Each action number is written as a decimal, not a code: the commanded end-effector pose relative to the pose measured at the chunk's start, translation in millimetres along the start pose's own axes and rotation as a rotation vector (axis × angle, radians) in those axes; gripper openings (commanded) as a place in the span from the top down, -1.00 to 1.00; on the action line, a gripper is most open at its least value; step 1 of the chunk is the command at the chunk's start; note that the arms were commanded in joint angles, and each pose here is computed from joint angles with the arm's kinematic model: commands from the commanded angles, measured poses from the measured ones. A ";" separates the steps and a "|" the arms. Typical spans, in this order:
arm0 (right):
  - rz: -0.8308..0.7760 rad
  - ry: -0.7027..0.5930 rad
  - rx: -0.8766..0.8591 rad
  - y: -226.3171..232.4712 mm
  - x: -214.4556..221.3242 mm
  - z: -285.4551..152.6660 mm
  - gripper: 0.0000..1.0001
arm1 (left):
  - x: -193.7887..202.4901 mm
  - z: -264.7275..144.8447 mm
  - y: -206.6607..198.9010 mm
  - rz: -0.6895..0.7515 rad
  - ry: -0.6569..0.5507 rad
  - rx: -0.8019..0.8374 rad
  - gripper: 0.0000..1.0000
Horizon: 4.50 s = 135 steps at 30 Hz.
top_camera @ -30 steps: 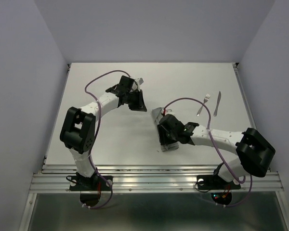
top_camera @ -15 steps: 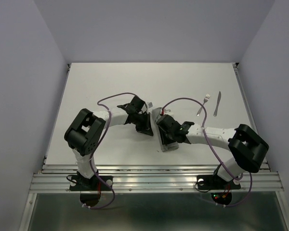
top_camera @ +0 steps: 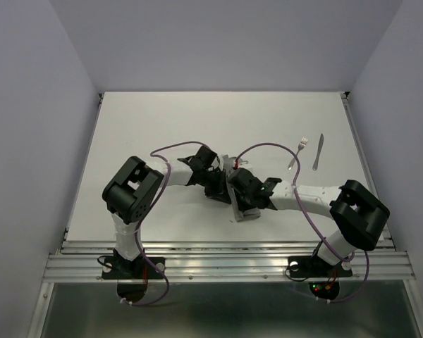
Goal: Fold the napkin into a case and place the utensils inside
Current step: Smooth out the smaller rectangle-folded napkin at the center of the board, then pick up the smaller rectangle-folded napkin from the center of the board.
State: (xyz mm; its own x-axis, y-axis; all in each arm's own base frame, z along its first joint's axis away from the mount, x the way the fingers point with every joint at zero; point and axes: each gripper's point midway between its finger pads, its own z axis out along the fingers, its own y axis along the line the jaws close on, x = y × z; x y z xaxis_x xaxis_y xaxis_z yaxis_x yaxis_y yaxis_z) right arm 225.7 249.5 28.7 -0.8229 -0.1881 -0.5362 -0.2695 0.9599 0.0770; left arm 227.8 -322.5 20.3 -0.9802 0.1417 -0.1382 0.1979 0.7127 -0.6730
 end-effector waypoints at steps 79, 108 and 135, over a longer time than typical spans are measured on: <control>0.054 -0.142 0.084 13.7 -64.1 -11.1 0.75 | -50.9 -90.9 44.8 -0.068 -0.208 -0.121 1.00; -0.045 -0.067 0.016 15.3 -42.8 -16.8 -0.11 | -53.8 -84.9 47.9 -0.078 -0.204 -0.119 1.00; -0.112 -0.092 0.103 28.1 -52.9 12.0 -0.11 | -51.2 -84.2 51.5 -0.080 -0.203 -0.130 1.00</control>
State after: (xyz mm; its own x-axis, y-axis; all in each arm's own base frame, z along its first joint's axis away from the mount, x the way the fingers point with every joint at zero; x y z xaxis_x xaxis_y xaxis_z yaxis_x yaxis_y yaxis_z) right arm 256.2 279.4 32.0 -0.7852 -0.2818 -0.5514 -0.3161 0.9481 -0.0345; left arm 283.8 -233.3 48.5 -0.9753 -0.0571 -0.2133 0.0807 0.8070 -0.5850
